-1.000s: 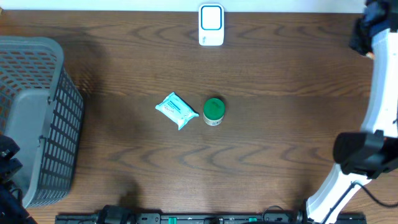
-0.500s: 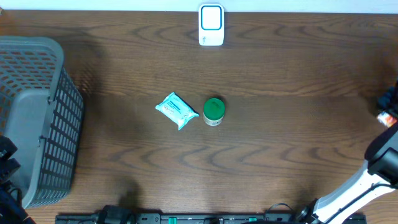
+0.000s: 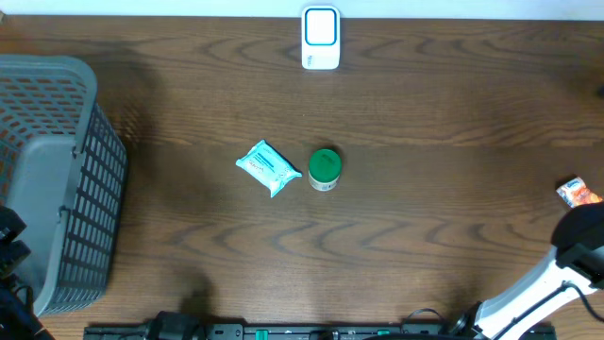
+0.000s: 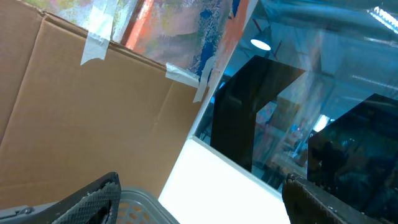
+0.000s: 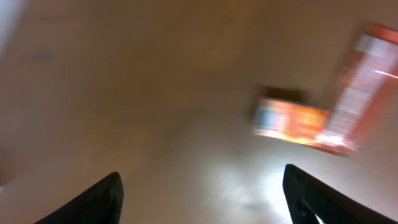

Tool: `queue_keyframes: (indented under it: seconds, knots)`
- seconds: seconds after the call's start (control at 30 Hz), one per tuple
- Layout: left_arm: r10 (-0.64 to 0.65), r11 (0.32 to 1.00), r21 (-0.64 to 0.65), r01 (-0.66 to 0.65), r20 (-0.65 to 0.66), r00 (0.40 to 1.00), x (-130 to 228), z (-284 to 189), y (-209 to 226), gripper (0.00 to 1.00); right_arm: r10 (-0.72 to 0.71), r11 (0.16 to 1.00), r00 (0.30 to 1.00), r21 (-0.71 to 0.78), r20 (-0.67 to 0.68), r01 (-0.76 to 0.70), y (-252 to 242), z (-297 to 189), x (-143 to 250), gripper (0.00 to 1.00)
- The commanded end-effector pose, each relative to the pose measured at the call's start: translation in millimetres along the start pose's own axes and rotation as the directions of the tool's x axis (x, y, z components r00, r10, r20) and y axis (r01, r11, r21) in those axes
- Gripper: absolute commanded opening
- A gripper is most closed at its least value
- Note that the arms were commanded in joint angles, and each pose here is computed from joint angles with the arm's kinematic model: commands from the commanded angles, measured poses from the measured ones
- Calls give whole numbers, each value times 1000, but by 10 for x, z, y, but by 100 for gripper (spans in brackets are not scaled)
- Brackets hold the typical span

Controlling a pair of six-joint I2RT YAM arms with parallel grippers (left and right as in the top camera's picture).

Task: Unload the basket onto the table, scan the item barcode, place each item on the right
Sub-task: 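Carry the orange box to the right table edge and release it, then reach right gripper to the green-capped jar and grasp it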

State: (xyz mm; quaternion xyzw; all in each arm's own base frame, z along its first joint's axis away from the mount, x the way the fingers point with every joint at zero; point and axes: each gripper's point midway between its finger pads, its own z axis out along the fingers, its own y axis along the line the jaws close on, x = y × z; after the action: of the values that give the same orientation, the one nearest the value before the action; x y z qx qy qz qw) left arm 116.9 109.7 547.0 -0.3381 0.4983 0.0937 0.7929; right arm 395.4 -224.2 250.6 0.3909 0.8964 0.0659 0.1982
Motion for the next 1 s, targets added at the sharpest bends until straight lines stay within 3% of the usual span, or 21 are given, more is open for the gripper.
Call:
queue_keyframes:
  seconds: [0.0, 0.03, 0.17, 0.27, 0.37, 0.4, 0.53, 0.8, 0.97]
  knots:
    - [-16, 1000, -11, 16, 10, 1000, -29, -17, 36, 83, -217, 897, 976, -402, -33, 185, 1411, -434, 552, 82]
    - [-16, 1000, -11, 16, 10, 1000, -29, -17, 36, 83, -277, 880, 960, -415, -47, 233, 1635, -429, 746, 99]
    - [-15, 1000, -11, 15, 10, 1000, -28, -17, 36, 83, -512, 800, 850, -431, -127, 417, 2317, -346, 1682, 99]
    - [-16, 1000, -11, 16, 10, 1000, -29, -17, 36, 83, -706, 651, 707, -423, -34, 630, 2897, -262, 2358, 99]
    - [-16, 1000, -11, 16, 10, 1000, -29, -18, 37, 83, -774, 588, 633, -398, -23, 705, 3123, -192, 2844, 99]
    - [-16, 1000, -11, 16, 10, 1000, -29, -17, 36, 83, -790, 575, 613, -384, -29, 723, 3159, -160, 2994, 99]
    - [-16, 1000, -11, 16, 10, 1000, -29, -17, 36, 83, -736, 674, 658, -262, -160, 691, 3067, 140, 3453, 99]
    - [-16, 1000, -11, 16, 11, 1000, -30, -18, 37, 83, -769, 610, 508, -207, -389, 765, 2673, 822, 4032, 99]
    - [-16, 1000, -11, 16, 11, 1000, -30, -18, 37, 83, -752, 595, 470, -170, -463, 785, 2490, 1078, 4142, 99]
